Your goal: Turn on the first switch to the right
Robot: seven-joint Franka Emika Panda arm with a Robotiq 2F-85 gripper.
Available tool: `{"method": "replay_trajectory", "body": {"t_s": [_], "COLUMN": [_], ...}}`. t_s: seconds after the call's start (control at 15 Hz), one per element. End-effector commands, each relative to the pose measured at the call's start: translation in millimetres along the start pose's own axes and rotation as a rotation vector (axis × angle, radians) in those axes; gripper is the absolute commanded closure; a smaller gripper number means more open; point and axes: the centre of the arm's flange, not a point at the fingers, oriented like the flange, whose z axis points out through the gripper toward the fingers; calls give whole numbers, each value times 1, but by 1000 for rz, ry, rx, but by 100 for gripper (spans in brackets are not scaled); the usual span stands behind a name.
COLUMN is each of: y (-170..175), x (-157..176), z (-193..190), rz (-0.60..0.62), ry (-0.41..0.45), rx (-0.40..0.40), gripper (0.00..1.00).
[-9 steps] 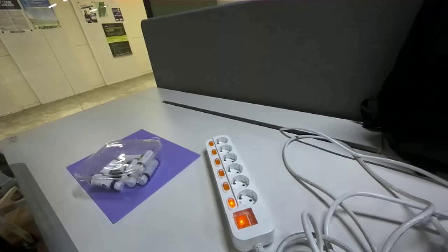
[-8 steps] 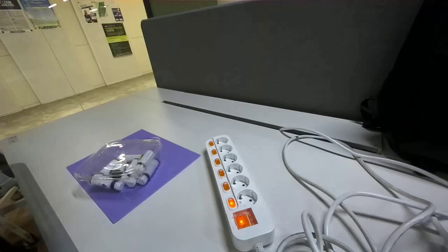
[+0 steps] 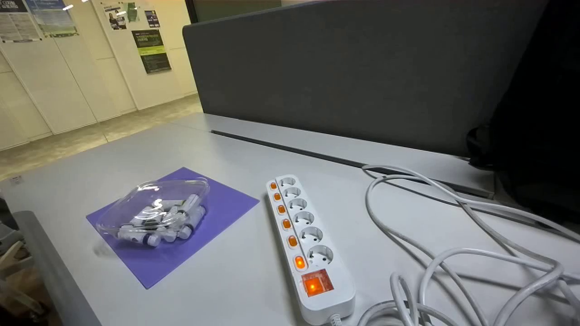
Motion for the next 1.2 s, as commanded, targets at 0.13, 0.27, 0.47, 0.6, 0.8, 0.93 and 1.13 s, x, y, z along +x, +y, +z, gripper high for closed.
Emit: {"method": "replay_trajectory", "body": {"t_s": [0.13, 0.27, 0.47, 0.6, 0.8, 0.93, 1.13], "y": [0, 0, 4, 12, 30, 44, 63], "x": [0, 0, 11, 23, 44, 56, 68], "z": [0, 0, 11, 23, 54, 79, 116], "rz": [0, 0, 69, 120, 198, 260, 347], "ry": [0, 0, 85, 156, 279, 322, 342], "rx": [0, 0, -13, -12, 6, 28, 34], "gripper": [0, 0, 0, 0, 0, 0, 0]}}
